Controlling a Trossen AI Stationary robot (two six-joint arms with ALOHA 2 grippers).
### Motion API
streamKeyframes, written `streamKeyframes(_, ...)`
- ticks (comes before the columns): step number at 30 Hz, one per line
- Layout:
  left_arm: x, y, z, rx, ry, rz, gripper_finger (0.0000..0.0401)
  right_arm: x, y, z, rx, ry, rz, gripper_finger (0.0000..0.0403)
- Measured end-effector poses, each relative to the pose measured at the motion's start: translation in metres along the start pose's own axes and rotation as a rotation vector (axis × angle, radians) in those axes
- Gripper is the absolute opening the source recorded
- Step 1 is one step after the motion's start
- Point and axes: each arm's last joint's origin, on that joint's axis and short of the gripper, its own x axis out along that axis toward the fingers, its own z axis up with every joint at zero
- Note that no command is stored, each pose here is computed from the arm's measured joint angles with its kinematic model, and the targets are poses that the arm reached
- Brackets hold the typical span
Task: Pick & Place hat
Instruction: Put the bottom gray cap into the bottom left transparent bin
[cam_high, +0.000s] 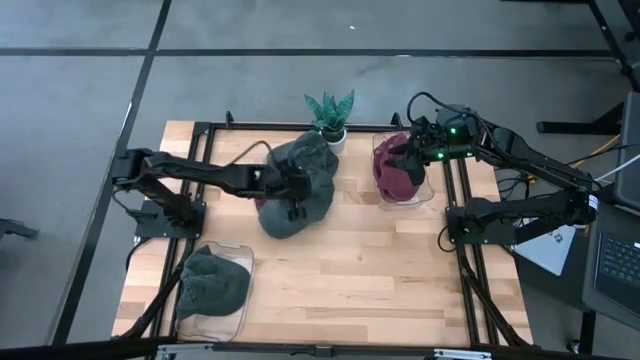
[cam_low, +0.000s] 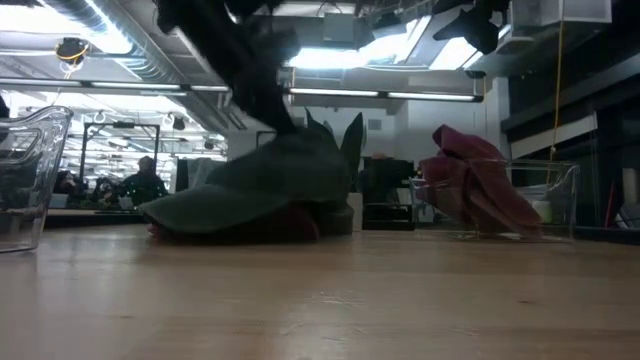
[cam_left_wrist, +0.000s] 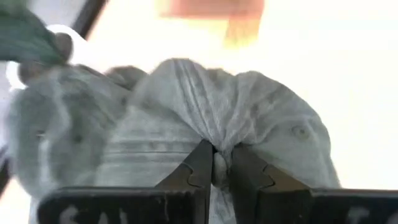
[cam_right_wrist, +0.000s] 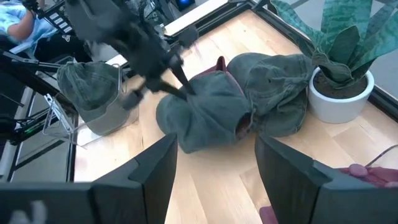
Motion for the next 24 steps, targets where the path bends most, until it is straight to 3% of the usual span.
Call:
streamKeyframes(10,-0.055,0.016,0.017,-0.131,-0.182,-0.008,0.0027,0.028,0.017,0.000,-0.088,0.019,0.036,0.0204)
streamKeyframes(14,-0.061,0.017,0.018,-0.163,-0.203,-0.021,0.0027,0.052,0.033,0.005,-0.131,-0.025,0.115,0.0150)
streamKeyframes(20,-0.065,0.010,0.020,-0.162,-0.223,-0.108,0.0027,0.089,0.047,0.013,-0.169,-0.126,0.194,0.0020)
streamKeyframes(24,-0.068,0.003,0.023,-0.181,-0.262,-0.138,0.0027,0.118,0.045,0.010,-0.151,-0.098,0.187,0.0014)
